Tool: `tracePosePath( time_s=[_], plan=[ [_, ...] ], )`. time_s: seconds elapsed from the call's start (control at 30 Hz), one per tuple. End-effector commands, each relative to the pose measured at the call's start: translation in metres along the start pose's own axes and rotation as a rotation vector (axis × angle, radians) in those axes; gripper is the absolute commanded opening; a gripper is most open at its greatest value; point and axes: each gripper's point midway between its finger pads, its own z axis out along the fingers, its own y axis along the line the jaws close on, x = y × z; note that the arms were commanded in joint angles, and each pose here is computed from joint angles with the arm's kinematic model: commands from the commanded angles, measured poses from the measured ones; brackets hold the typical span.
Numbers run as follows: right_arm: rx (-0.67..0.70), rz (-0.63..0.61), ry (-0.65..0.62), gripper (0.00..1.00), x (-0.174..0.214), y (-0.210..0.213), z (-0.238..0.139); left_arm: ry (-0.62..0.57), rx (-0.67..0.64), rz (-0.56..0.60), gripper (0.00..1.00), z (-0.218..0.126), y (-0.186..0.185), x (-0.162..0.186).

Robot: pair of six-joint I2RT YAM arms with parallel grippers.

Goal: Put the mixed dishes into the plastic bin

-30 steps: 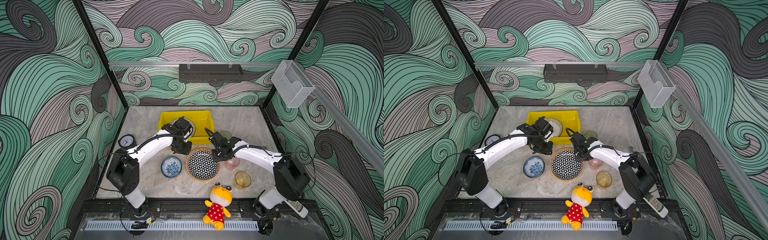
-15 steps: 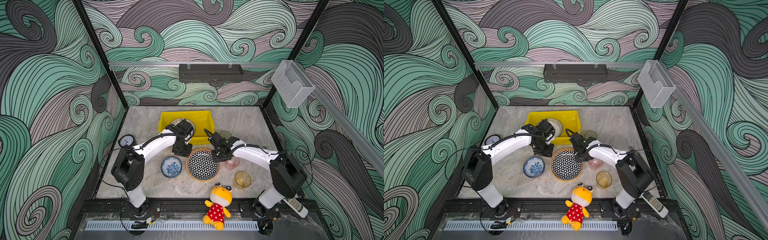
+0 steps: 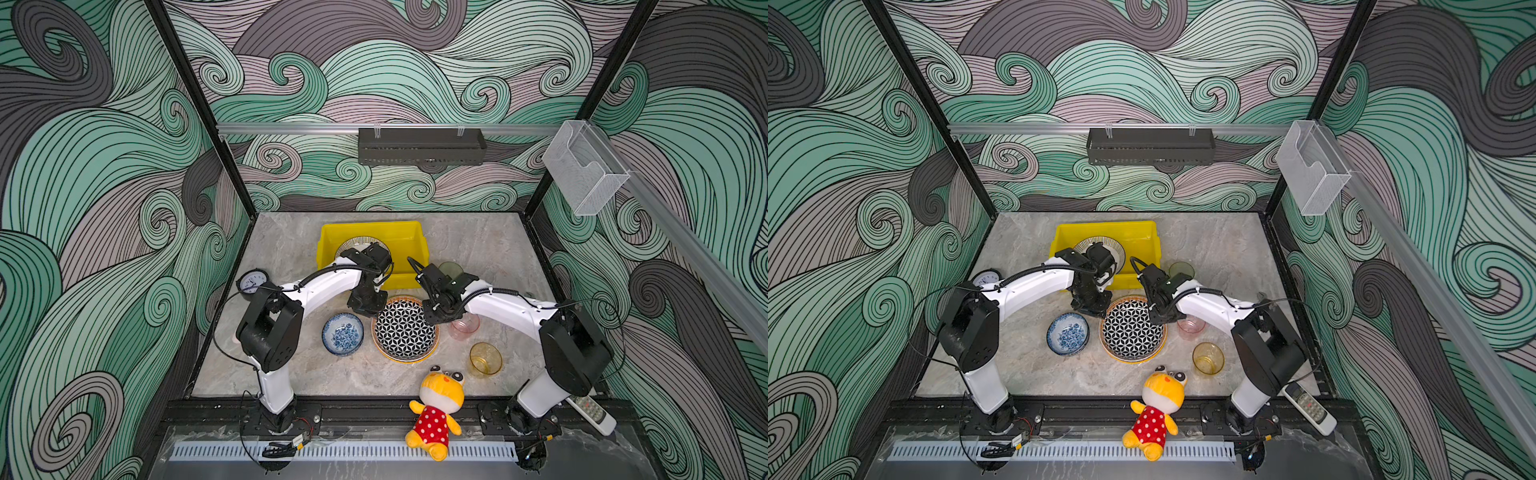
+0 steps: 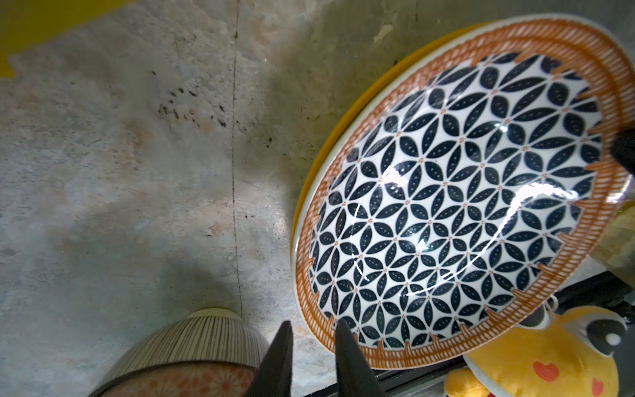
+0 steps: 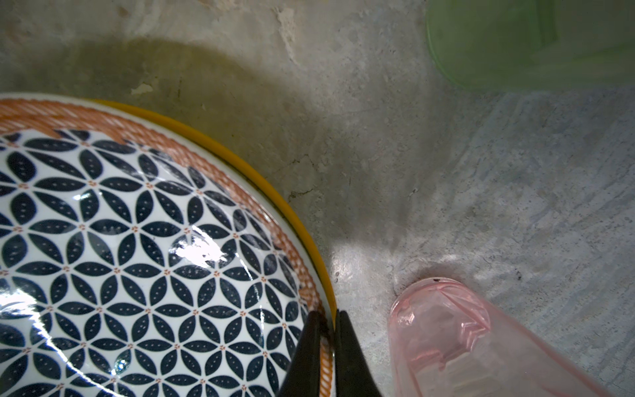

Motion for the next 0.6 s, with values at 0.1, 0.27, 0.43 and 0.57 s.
tracePosePath(
  time_s=[0.1,0.27,0.43,0.57],
  plan=[
    [0.007,0.009,0.035,0.09,0.007,-0.002,0.004,0.025,-0.037,-0.010,0.27,0.004,0.003,0.000],
    [0.009,0.013,0.041,0.09,0.011,-0.003,0.005,0.040,-0.041,-0.018,0.26,0.011,0.004,-0.001],
    [0.008,0.015,0.042,0.08,0.012,-0.003,0.005,0.047,-0.044,-0.020,0.27,0.016,0.003,-0.003],
    [0.007,0.014,0.048,0.08,0.014,-0.003,0.007,0.049,-0.032,-0.026,0.27,0.018,0.001,-0.005]
  ],
)
